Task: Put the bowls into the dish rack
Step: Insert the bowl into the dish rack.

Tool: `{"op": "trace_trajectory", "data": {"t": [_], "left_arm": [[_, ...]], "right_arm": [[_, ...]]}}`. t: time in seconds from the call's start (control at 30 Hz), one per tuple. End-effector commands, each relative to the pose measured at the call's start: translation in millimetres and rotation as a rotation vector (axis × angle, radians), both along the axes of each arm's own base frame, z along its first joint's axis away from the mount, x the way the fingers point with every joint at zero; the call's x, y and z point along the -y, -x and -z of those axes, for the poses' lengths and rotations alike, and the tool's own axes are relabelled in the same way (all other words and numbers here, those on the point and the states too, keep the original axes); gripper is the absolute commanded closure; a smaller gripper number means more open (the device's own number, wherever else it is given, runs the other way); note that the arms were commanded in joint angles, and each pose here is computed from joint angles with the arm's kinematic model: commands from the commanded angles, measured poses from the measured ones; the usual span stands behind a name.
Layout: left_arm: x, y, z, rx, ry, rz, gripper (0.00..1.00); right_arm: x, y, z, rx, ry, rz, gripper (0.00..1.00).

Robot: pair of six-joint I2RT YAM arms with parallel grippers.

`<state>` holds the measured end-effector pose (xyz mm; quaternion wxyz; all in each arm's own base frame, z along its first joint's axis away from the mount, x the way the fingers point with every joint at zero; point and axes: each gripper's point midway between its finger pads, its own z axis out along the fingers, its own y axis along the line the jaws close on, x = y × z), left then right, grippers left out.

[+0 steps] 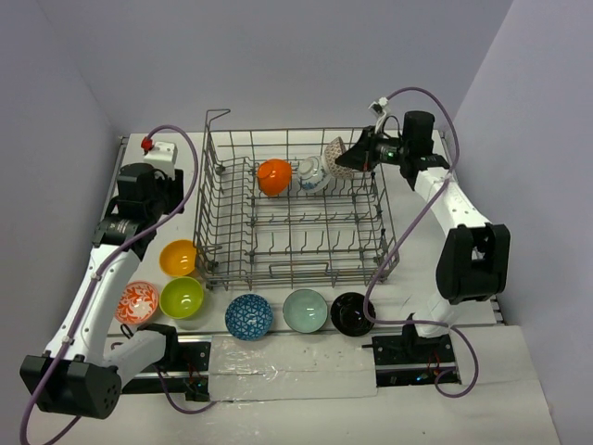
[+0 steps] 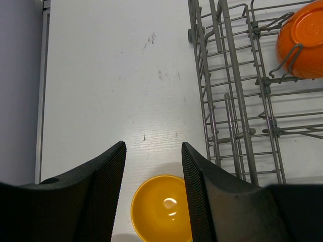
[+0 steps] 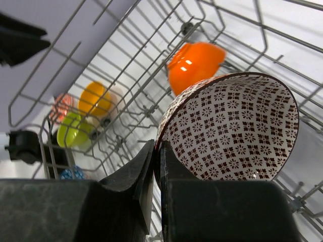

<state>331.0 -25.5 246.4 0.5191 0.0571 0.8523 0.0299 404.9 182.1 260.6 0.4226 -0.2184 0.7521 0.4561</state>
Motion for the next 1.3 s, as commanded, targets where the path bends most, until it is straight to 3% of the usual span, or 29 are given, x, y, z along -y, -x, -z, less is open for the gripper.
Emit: {"op": "trace_trajectory", "data": {"t": [0.0, 0.7, 1.27], "left_arm": [[1, -3, -13, 0.056, 0.031, -0.002, 0.46], [1, -3, -4, 0.04, 0.049, 0.007, 0.46], [2, -3, 0, 0.033, 0.072, 0.028, 0.46]], "right_arm": [[-1, -8, -36, 0.072, -0.103, -0.027, 1.0], [34, -48, 1, -0.064, -0.229, 0.152, 1.0], [46, -53, 11, -0.091, -0.287, 0.192, 1.0]]}}
